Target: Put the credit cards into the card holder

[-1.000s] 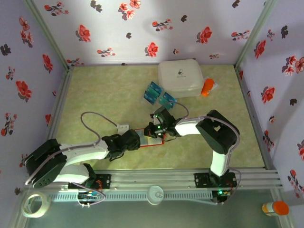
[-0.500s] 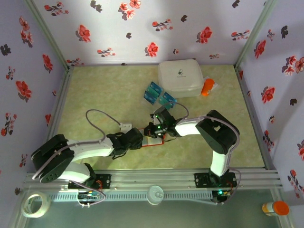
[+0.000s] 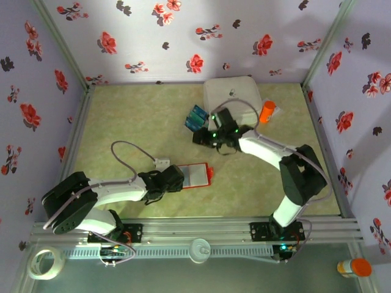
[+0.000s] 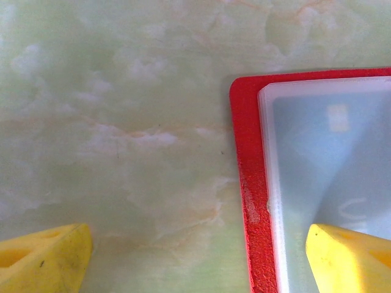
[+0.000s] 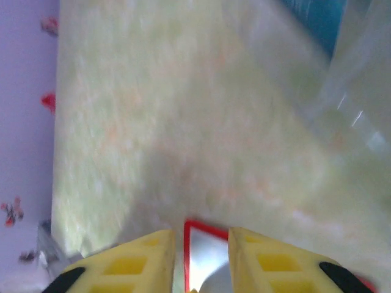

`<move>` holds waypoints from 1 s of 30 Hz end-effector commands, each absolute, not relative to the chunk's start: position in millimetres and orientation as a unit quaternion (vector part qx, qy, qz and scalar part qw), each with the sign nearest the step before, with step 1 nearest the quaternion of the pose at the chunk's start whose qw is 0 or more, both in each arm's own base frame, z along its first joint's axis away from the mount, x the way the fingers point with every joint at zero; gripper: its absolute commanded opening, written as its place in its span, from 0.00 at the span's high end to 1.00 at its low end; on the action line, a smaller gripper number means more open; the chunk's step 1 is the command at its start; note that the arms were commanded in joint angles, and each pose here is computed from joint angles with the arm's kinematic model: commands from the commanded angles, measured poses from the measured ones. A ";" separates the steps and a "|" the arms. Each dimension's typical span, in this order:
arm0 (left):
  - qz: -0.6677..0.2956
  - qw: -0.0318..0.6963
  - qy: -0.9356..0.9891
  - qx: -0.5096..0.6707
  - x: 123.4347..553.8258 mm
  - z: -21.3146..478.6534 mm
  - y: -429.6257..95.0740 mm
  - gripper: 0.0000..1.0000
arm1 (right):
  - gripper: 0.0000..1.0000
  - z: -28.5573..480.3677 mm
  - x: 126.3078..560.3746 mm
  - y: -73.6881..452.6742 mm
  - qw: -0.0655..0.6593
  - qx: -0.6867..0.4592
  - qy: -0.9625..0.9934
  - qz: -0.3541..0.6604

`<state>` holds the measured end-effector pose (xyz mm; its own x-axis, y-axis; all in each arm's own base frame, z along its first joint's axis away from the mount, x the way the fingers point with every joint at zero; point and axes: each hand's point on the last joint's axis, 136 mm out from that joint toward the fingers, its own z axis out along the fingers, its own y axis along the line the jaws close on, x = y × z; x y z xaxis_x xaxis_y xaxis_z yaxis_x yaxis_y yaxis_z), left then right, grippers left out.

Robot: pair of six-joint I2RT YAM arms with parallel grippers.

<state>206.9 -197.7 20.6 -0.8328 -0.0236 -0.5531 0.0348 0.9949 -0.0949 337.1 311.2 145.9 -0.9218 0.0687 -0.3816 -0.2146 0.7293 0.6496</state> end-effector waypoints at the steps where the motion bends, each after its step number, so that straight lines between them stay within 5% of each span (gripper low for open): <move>1: -0.023 0.272 0.962 0.005 197.6 4.1 -183.5 0.10 | 0.65 161.7 347.4 267.9 0.229 -0.088 0.938 0.244; 13: -0.023 0.272 0.962 0.004 196.8 3.4 -182.1 0.10 | 0.63 160.1 385.7 230.1 0.233 -0.172 0.956 0.053; 30: -0.023 0.272 0.962 0.004 196.1 2.2 -181.5 0.10 | 0.73 123.9 398.4 232.3 0.197 -0.195 0.961 0.016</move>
